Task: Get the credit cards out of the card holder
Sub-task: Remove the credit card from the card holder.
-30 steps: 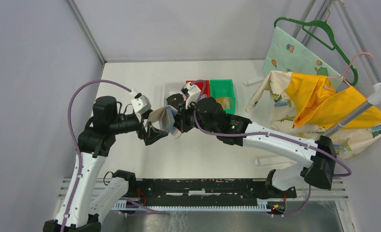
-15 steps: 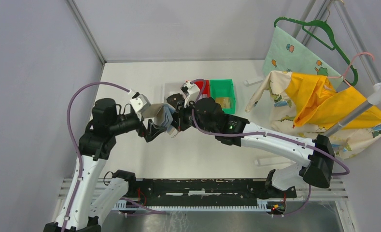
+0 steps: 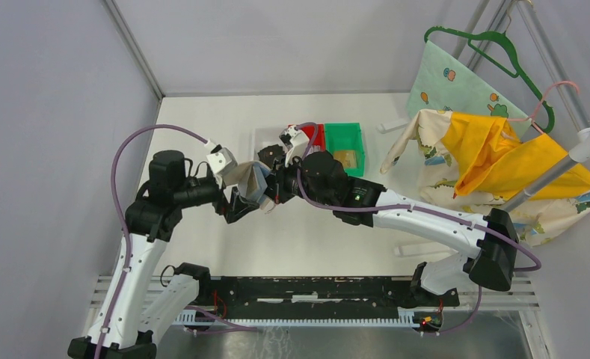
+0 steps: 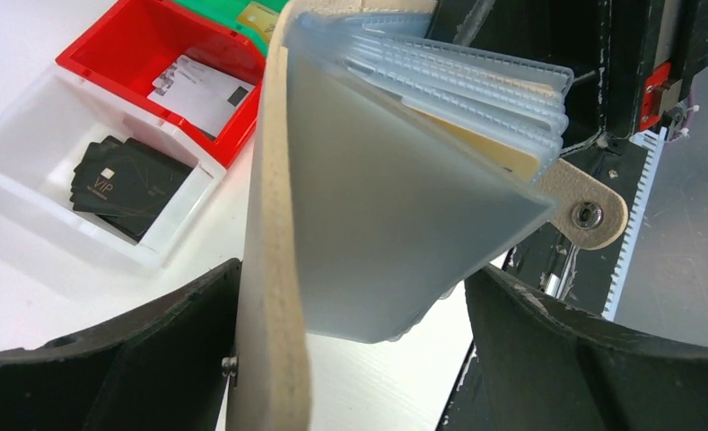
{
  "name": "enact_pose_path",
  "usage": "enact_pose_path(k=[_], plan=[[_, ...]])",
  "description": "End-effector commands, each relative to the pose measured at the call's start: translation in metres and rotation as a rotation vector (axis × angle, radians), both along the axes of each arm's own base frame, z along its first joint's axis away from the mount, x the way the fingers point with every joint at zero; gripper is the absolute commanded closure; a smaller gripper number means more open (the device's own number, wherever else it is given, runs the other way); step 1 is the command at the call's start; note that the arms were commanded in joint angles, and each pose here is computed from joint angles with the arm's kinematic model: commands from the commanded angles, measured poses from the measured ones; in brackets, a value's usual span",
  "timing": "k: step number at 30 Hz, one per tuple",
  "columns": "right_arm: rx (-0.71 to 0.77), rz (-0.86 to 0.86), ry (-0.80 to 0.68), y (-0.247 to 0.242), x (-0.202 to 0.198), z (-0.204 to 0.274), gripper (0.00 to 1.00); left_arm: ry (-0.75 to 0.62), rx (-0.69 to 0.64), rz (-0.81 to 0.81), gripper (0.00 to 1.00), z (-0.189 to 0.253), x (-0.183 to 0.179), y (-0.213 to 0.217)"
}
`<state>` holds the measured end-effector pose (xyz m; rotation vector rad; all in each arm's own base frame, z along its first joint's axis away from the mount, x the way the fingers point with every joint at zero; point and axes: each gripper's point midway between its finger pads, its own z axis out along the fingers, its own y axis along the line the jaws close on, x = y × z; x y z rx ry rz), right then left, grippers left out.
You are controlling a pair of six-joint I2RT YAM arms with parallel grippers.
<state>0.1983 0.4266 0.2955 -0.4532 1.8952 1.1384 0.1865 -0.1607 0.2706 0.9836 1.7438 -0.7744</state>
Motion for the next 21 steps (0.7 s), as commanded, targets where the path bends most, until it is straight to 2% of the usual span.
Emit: enact_pose_path(k=[1, 7, 14, 21], plan=[[0.114, 0.012, -0.041, 0.002, -0.004, 0.039, 1.00, -0.084, 0.025, -0.017, 0.07, 0.011, 0.001, 0.002], [0.110, 0.013, -0.051, -0.002, -0.006, 0.038, 1.00, -0.144, 0.052, -0.001, 0.10, 0.019, 0.005, 0.007], [0.115, 0.029, -0.075, -0.006, -0.009, 0.039, 1.00, -0.170, 0.095, -0.035, 0.10, 0.027, -0.002, 0.010], [0.126, 0.059, -0.077, -0.003, -0.014, 0.041, 1.00, -0.176, 0.084, -0.033, 0.10, 0.031, -0.001, 0.009]])
